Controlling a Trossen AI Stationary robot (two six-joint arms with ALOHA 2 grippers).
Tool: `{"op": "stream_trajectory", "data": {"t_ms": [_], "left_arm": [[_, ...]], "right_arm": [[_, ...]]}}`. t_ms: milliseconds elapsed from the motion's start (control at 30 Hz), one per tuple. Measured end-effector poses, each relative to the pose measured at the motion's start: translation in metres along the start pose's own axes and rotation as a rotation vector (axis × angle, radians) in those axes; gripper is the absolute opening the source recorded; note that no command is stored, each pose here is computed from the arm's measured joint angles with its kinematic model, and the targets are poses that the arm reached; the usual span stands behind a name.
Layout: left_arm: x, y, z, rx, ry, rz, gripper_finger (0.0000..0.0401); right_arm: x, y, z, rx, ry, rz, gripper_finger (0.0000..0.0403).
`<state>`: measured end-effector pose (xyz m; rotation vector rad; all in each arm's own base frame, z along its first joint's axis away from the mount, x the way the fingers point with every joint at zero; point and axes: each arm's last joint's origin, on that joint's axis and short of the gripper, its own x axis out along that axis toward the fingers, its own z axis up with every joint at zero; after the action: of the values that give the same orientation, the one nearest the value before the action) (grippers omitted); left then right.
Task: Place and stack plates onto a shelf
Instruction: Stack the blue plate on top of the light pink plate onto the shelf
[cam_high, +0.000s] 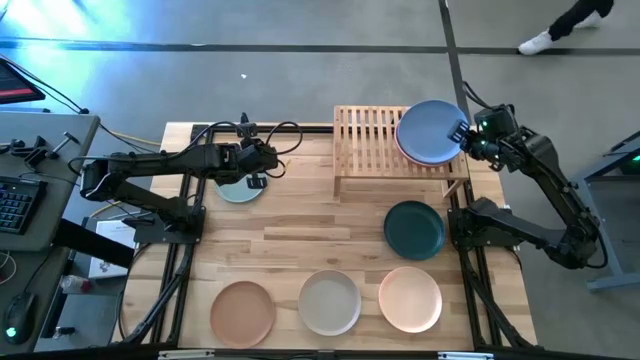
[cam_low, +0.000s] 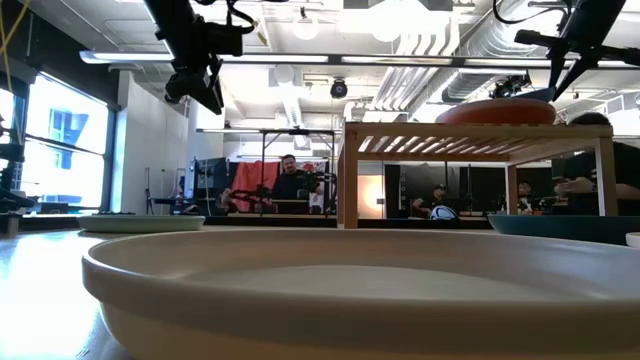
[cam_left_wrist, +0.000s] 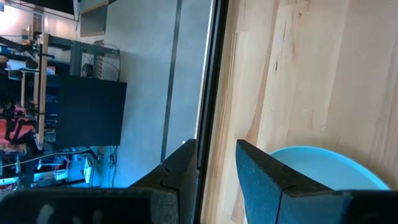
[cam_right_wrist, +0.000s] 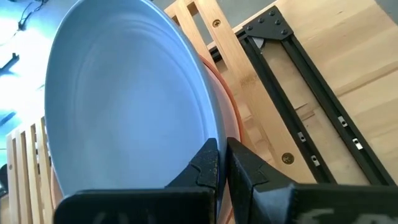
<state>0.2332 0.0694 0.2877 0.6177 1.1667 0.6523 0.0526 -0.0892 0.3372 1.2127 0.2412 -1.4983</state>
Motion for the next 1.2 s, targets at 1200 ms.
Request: {"op": "stream_trajectory", "data": {"t_ms": [1200], "left_arm": [[0.000,0.000,0.000,0.001,0.000,0.000,0.0102]], "right_arm": [[0.022,0.011,0.001,-0.029,0.086,-0.111,0.0001]]}}
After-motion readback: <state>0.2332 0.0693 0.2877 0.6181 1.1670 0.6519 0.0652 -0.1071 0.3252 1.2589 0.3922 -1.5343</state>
